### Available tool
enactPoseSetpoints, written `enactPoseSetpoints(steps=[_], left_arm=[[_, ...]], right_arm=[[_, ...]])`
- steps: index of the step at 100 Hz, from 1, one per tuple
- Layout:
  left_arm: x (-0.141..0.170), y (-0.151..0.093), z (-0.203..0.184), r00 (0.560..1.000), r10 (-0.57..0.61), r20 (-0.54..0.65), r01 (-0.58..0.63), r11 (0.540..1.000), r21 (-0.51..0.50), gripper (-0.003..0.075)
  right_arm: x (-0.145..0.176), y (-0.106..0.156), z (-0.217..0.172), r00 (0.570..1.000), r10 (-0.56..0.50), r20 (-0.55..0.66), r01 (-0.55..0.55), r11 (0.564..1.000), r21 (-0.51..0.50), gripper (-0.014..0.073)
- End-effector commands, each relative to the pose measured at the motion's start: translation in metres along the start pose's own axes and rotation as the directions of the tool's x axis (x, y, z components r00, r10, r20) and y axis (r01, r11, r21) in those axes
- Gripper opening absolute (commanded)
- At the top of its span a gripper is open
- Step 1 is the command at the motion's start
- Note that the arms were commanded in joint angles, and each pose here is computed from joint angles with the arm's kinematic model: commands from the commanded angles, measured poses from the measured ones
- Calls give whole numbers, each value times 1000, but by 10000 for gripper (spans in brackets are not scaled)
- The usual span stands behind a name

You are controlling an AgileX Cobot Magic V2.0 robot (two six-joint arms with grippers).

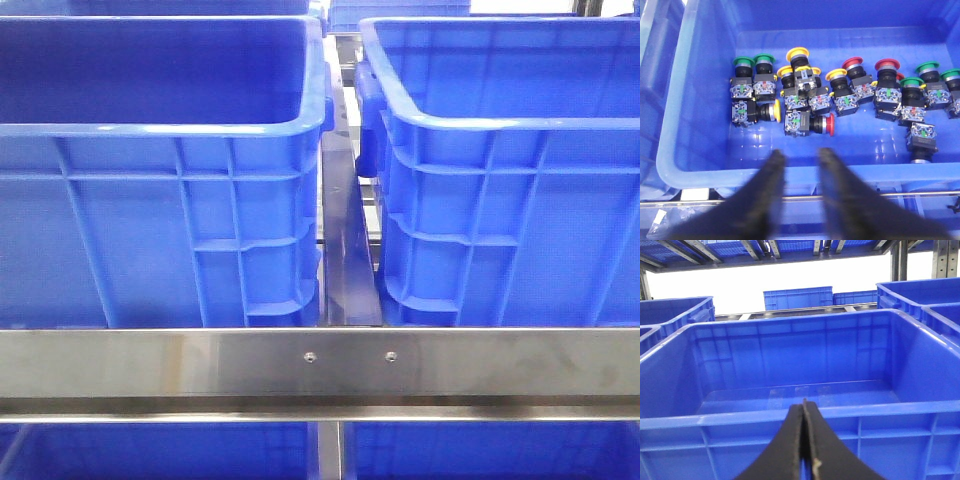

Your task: Pick red and yellow buttons and place in box

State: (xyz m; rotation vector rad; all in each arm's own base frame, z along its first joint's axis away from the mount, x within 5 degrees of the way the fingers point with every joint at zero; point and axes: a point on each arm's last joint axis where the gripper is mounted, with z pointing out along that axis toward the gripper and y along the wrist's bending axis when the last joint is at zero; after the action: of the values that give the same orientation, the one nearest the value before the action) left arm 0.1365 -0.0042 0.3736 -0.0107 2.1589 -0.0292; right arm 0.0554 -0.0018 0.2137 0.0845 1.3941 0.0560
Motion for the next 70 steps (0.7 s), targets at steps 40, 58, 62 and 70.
enactPoseSetpoints(steps=[40, 58, 62, 70], left_arm=[[-18, -5, -3, 995, -26, 95, 21, 998, 52, 505], [-36, -16, 22, 1000, -23, 21, 19, 988, 152, 504], [-40, -18, 30, 1000, -21, 1, 20, 986, 166, 504], [-50, -26, 49, 999, 2, -39, 6, 981, 192, 504]], right_arm=[[-16, 1, -3, 992, 0, 129, 0, 1000, -1, -67], [-16, 1, -3, 992, 0, 129, 0, 1000, -1, -67], [-16, 1, -3, 992, 0, 129, 0, 1000, -1, -67], [-16, 1, -3, 992, 0, 129, 0, 1000, -1, -67]])
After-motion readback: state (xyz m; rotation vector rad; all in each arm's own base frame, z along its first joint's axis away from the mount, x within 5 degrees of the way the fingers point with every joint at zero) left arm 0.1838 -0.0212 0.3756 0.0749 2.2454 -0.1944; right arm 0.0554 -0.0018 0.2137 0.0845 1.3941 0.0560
